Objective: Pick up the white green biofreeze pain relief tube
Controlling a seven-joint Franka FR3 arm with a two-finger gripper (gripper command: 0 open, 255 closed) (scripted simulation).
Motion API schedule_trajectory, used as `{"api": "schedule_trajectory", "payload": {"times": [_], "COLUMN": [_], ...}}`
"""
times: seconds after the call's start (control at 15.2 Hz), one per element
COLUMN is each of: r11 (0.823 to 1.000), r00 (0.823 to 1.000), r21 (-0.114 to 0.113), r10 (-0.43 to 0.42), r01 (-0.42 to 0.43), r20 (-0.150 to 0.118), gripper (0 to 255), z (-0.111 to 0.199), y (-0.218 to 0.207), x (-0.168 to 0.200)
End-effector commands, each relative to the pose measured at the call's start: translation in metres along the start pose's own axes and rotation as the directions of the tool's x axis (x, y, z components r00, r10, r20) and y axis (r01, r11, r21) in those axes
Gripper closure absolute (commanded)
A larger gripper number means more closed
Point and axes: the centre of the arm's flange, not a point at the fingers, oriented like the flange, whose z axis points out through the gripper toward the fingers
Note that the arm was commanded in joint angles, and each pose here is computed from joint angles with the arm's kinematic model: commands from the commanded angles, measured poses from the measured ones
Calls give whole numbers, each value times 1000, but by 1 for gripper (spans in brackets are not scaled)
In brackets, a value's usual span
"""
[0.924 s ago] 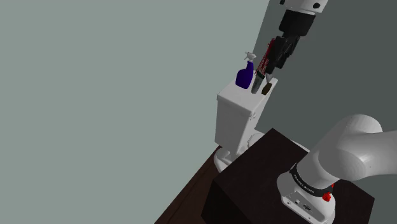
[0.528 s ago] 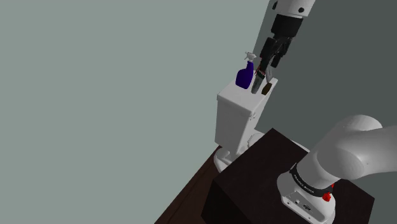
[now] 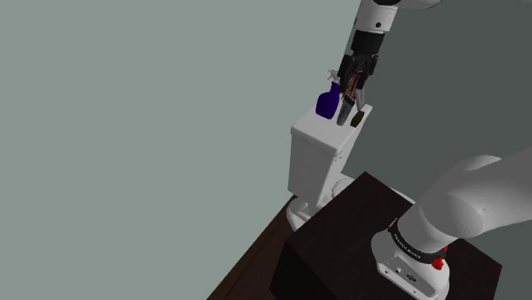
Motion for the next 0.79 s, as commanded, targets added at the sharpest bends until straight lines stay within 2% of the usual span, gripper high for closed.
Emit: {"api": "schedule_trajectory", "payload": {"times": [0.0, 0.33, 0.73], "r11": [1000, 995, 982], "r00": [999, 993, 978], "r21": [0, -2, -6], "r10": [30, 103, 189], "r01": [-30, -103, -189], "r20": [14, 49, 91], "gripper": [0, 0, 0], "z": [8, 28, 53], "y": [21, 74, 141], "x": [17, 57, 99]}}
